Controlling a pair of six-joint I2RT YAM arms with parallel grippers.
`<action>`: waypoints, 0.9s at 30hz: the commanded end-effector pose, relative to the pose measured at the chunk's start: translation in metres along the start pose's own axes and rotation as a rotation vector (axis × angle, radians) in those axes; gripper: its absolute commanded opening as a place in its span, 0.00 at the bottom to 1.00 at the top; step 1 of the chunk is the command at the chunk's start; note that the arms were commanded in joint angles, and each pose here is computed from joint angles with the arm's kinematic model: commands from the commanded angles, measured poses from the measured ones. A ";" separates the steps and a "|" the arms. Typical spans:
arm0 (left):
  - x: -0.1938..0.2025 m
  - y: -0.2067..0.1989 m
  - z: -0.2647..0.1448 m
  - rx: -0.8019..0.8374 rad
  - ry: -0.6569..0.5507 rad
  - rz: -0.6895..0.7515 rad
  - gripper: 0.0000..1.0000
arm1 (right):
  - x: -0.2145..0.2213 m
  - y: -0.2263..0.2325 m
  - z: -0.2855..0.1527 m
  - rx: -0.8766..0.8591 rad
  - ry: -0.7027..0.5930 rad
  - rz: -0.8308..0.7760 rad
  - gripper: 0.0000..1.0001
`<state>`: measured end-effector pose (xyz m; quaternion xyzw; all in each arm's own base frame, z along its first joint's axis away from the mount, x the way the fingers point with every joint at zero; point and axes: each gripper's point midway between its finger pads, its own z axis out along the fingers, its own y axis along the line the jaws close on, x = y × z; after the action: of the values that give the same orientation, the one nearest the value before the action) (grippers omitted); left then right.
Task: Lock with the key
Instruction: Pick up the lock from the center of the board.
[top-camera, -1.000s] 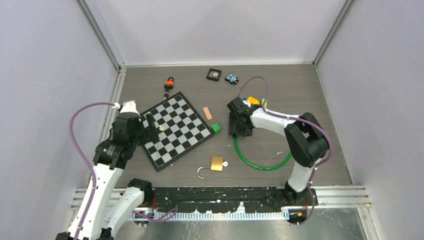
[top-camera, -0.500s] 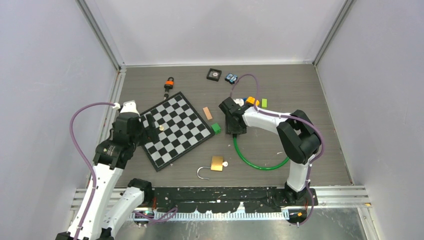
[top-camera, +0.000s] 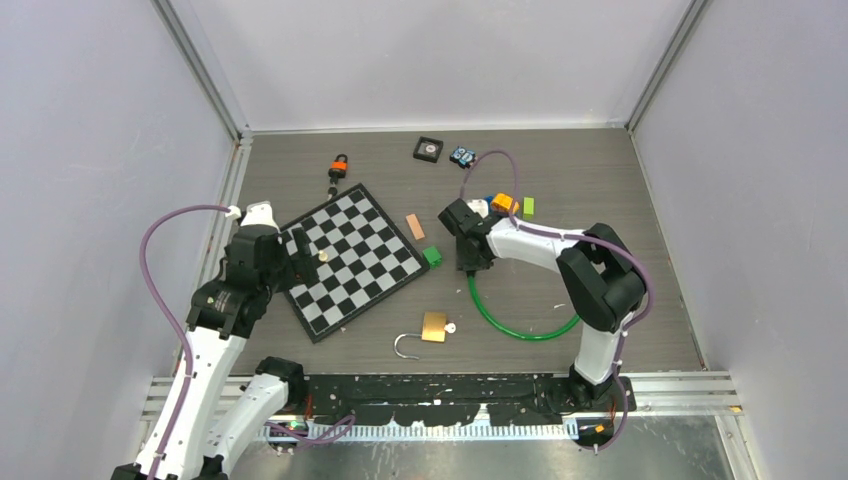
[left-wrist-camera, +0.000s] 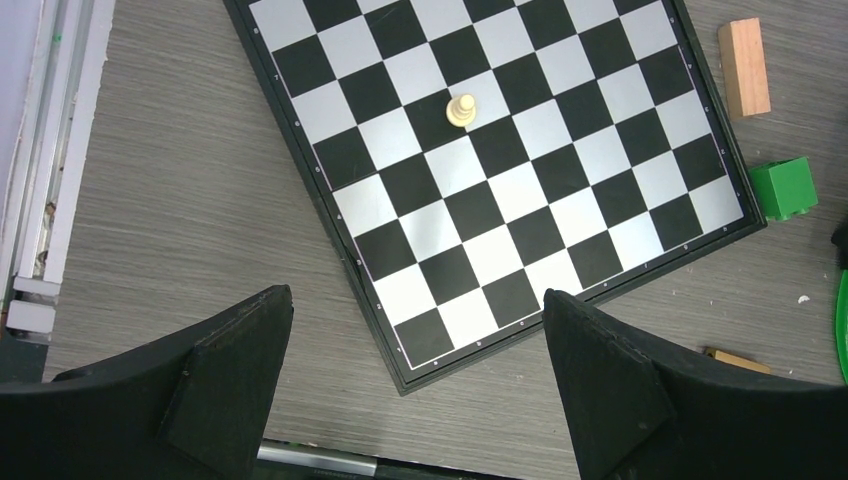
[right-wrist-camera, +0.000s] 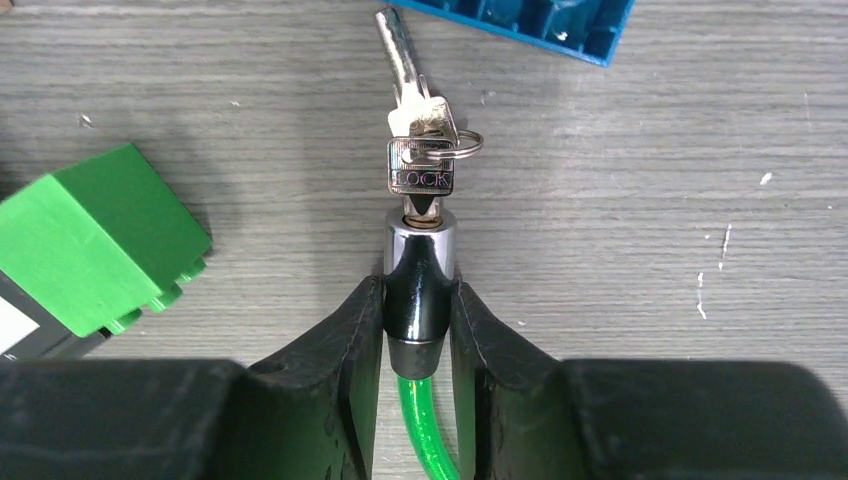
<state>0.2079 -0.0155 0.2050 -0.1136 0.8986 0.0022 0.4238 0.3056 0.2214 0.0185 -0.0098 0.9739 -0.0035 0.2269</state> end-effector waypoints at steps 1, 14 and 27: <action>-0.010 -0.005 -0.004 0.037 -0.051 -0.008 0.98 | 0.004 -0.014 -0.016 0.013 -0.021 -0.019 0.02; -0.047 -0.056 -0.046 0.368 -0.219 -0.154 0.98 | -0.020 0.000 -0.144 -0.387 -0.263 -0.060 0.01; -0.053 -0.124 -0.072 0.741 -0.197 -0.282 0.98 | -0.041 0.019 -0.250 -0.763 -0.457 0.166 0.01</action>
<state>0.2144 -0.1084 0.2775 -0.0986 0.8065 -0.2985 0.5007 0.2333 0.2210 0.2178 -0.0471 0.8738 0.2815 0.3936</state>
